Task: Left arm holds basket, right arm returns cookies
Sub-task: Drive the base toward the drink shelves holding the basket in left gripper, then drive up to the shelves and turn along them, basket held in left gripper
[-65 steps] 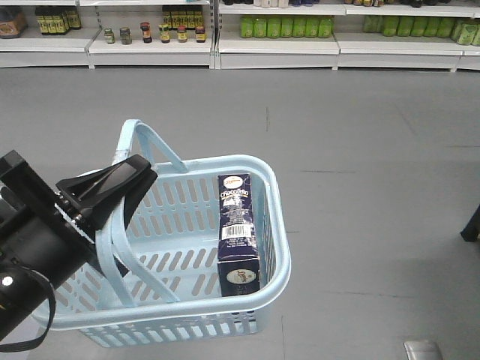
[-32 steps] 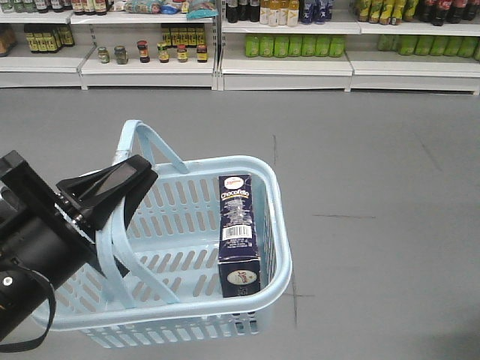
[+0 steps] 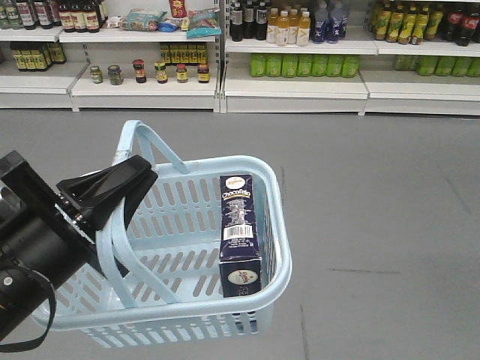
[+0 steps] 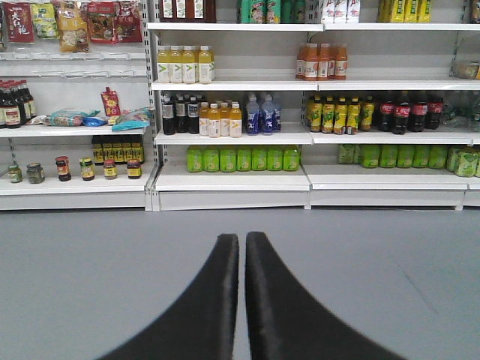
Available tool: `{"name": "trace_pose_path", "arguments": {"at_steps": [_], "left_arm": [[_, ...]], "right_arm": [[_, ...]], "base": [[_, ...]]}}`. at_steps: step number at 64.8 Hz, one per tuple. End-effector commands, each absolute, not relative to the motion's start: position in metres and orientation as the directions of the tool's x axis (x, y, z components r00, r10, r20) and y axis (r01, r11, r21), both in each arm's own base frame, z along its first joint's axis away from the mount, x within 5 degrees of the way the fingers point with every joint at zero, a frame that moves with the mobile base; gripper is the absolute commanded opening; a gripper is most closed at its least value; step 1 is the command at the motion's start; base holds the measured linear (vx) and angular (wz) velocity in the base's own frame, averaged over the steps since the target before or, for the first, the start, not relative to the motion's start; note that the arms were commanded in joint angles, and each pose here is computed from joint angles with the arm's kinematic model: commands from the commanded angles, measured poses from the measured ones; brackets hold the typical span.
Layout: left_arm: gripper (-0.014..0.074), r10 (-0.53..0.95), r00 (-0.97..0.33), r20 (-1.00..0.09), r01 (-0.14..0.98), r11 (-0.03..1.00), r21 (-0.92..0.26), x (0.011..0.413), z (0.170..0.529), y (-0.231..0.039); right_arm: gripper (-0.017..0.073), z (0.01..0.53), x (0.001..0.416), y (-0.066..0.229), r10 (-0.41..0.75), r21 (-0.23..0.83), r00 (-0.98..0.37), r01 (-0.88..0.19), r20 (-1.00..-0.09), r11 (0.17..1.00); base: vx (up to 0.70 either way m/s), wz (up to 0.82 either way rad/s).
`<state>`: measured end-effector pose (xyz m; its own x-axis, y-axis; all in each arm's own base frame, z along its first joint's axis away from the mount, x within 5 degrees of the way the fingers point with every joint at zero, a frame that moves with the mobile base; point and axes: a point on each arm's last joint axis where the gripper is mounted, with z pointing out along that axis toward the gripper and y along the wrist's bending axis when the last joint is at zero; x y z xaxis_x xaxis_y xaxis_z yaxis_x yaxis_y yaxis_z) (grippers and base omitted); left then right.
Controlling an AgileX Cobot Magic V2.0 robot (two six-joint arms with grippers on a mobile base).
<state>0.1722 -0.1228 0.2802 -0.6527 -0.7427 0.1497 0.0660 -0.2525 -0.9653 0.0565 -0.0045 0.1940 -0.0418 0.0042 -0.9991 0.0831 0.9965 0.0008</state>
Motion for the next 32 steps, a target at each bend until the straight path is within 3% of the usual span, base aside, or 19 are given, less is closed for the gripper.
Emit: {"name": "trace_pose_path", "arguments": {"at_steps": [1,32], "left_arm": [[-0.0003,-0.717,-0.681,0.149,0.19,-0.37,-0.909,0.1672,0.3061,-0.1208],[-0.0003,-0.717,-0.68,0.15,0.187,-0.367,-0.911,0.1674,0.3057,-0.1209]], "right_arm": [[-0.0006,0.195,0.0564,-0.0049,-0.013,-0.011,0.019,0.088,-1.0,0.996],[-0.0006,0.195,0.0564,-0.0049,-0.013,-0.011,0.019,0.088,-1.0,0.996]], "base": [[0.6,-0.01],[0.59,-0.03]]}}
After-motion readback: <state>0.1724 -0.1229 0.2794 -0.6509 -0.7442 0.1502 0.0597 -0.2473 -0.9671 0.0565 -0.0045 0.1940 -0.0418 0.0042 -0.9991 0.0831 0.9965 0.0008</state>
